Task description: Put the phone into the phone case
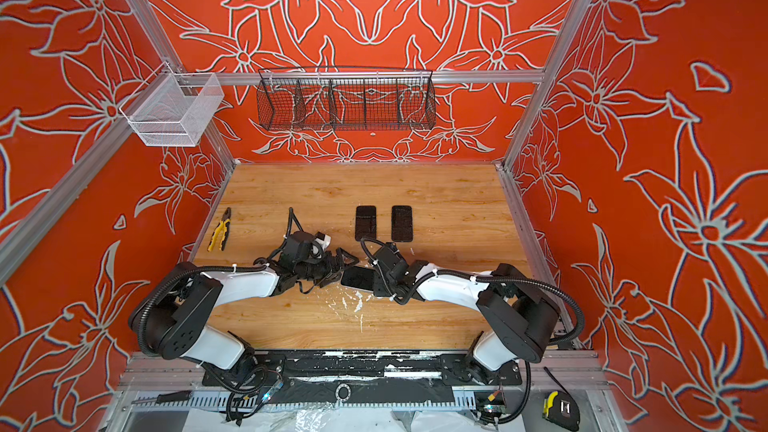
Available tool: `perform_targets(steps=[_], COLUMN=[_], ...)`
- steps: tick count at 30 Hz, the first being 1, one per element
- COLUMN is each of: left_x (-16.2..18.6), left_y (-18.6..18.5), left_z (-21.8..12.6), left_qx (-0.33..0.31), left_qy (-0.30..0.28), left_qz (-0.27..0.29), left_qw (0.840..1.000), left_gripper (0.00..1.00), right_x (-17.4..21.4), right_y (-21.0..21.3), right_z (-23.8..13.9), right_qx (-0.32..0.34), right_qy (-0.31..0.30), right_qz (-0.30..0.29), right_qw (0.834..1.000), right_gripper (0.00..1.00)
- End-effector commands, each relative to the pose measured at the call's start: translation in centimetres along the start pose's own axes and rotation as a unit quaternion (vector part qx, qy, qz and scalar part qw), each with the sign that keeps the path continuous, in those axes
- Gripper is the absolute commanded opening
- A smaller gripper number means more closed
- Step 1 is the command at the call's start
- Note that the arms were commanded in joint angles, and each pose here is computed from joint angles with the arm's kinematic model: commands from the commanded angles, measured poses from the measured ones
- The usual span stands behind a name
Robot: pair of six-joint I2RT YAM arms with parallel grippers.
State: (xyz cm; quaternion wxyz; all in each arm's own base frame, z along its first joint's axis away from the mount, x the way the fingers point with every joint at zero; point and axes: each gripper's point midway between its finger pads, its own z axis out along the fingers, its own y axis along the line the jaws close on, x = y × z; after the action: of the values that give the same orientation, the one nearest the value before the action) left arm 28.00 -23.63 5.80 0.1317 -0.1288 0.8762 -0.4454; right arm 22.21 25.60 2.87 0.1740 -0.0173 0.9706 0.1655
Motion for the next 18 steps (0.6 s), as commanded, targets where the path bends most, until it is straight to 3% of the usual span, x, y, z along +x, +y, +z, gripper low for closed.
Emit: perform_targets(steps=[1,7,11,14,18], left_x=[2.3,2.5,2.6,2.6,2.1], left_y=[-1.6,-4.0,-4.9,-4.6,-3.1], left_z=[-0.4,-1.8,-2.8,-3.4,-4.2], left_qx=[0.033,0.062,0.070,0.058,0.004], left_qy=[0.042,0.046,0.039,0.030,0.005], left_qz=[0.017,0.046,0.059,0.064,0.070], left_qw=[0.998,0.996,0.995,0.996,0.998], left_gripper=[0.95,0.84,0.66,0.66,0.78], right_x=[2.7,2.5,2.6,2.6,2.2], right_y=[-1.4,-1.7,-1.9,-2.0,-1.8], right_z=[2.0,1.8,1.9,1.9,1.0], right_qx=[0.018,0.023,0.025,0.025,0.019], right_qy=[0.040,0.032,0.032,0.032,0.020], right_qz=[-0.013,-0.011,-0.011,-0.011,-0.013], right_qw=[0.999,0.999,0.999,0.999,1.000], right_gripper=[0.45,0.49,0.49,0.50,0.51])
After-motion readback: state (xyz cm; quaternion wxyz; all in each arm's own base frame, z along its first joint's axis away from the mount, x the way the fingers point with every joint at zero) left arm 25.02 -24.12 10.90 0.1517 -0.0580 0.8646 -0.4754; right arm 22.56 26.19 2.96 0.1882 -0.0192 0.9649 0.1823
